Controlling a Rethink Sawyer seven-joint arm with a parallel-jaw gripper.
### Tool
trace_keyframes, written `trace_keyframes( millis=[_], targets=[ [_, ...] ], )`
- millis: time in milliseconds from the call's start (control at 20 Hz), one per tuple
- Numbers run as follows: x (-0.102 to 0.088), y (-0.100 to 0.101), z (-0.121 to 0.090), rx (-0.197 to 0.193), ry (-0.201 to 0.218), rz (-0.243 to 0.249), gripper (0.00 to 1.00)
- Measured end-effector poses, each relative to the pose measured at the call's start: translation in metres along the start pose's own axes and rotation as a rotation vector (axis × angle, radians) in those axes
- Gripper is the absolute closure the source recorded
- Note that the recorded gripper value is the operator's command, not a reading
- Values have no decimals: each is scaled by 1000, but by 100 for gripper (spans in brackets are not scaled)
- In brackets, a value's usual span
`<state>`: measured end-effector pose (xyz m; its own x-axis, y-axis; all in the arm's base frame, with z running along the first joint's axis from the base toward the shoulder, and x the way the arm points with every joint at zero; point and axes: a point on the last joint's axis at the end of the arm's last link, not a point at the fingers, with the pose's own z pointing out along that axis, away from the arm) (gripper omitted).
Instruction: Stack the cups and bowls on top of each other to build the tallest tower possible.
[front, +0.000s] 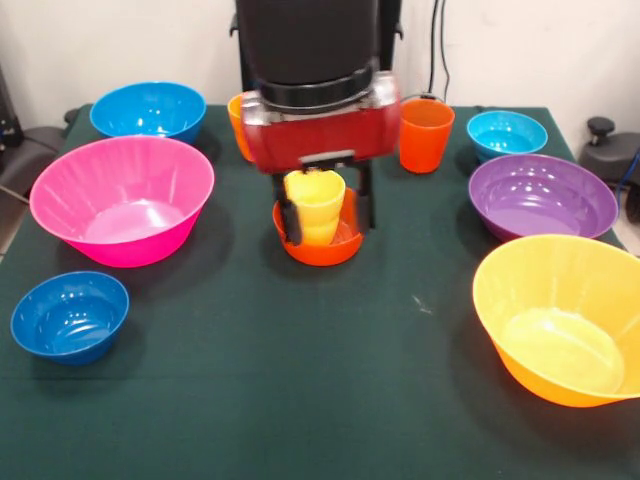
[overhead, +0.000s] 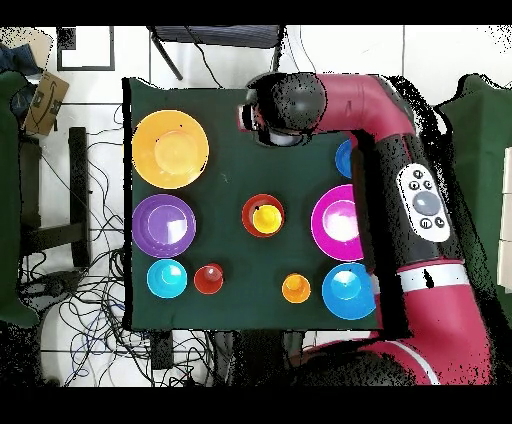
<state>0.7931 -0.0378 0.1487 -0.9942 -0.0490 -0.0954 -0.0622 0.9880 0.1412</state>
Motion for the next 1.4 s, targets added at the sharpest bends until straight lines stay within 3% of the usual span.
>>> trace_keyframes(
  millis=[250, 300, 550, 850, 1150, 1400],
  targets=[
    [10, -43, -5, 8, -2, 47, 0],
    [14, -59, -4, 16, -5, 61, 0],
    [24, -98, 4, 53, -27, 83, 0],
    [33, -112, 26, 61, -14, 84, 0],
    [47, -110, 65, 49, 24, 54, 0],
    [55, -108, 85, 43, 38, 29, 0]
  ],
)
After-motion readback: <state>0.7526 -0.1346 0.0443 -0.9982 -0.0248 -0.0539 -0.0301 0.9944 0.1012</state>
